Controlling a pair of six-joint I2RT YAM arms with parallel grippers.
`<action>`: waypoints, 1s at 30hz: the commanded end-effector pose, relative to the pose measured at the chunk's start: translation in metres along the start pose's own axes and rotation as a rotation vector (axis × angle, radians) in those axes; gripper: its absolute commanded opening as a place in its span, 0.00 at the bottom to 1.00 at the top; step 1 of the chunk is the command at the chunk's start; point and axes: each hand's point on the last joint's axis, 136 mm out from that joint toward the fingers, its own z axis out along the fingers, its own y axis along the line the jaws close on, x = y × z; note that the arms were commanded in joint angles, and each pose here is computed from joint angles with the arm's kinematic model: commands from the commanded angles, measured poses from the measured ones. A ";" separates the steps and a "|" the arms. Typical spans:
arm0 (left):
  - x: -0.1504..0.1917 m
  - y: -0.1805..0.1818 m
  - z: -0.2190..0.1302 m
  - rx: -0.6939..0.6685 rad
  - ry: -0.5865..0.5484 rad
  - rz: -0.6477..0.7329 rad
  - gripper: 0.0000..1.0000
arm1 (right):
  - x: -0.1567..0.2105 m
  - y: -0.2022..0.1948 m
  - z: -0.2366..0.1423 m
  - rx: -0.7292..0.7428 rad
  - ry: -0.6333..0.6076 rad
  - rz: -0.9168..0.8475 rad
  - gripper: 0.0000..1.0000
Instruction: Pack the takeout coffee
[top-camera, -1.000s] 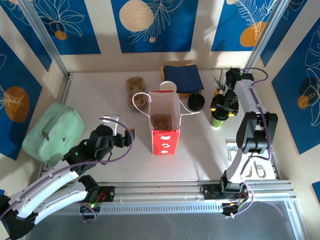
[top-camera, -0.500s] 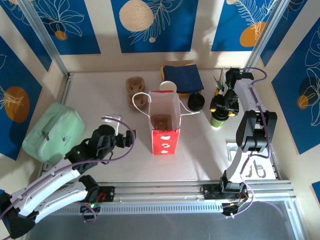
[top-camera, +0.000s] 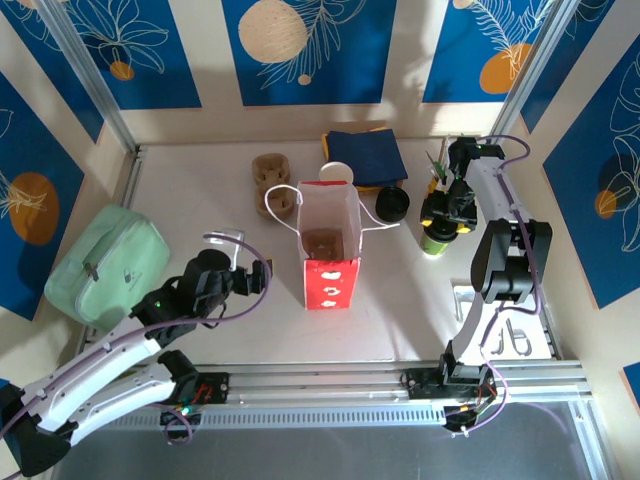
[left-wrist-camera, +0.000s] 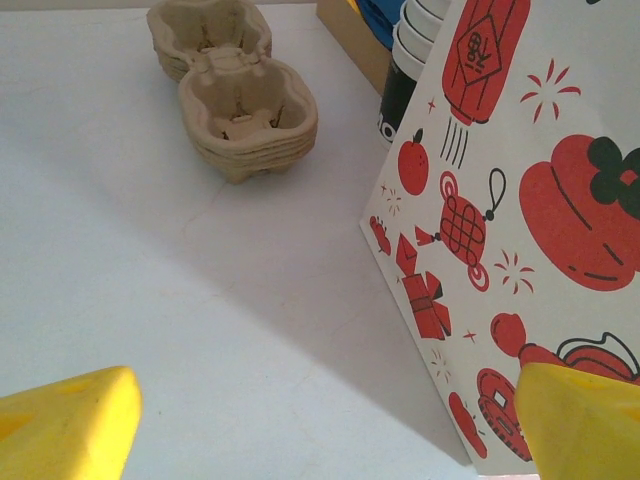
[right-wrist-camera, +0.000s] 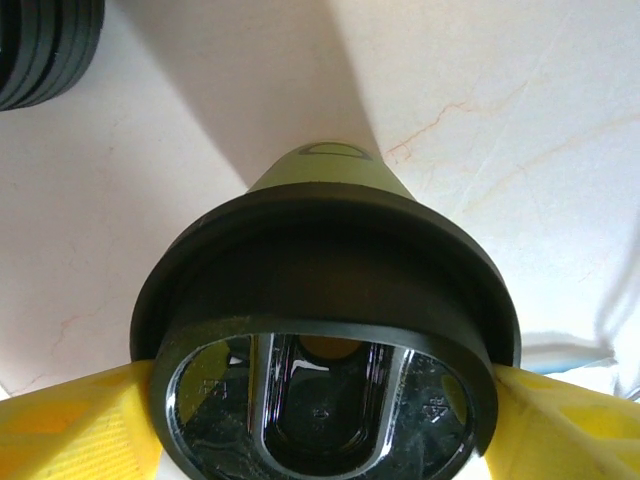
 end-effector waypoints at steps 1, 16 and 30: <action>-0.009 -0.001 -0.002 0.007 -0.018 -0.019 0.95 | 0.016 0.010 0.029 -0.013 0.124 -0.022 0.78; -0.014 -0.002 -0.005 0.010 -0.025 -0.020 0.95 | 0.016 0.019 0.018 -0.046 0.094 -0.009 0.69; -0.014 -0.004 -0.005 0.021 -0.021 -0.025 0.95 | 0.056 0.030 -0.031 -0.080 0.067 0.046 0.68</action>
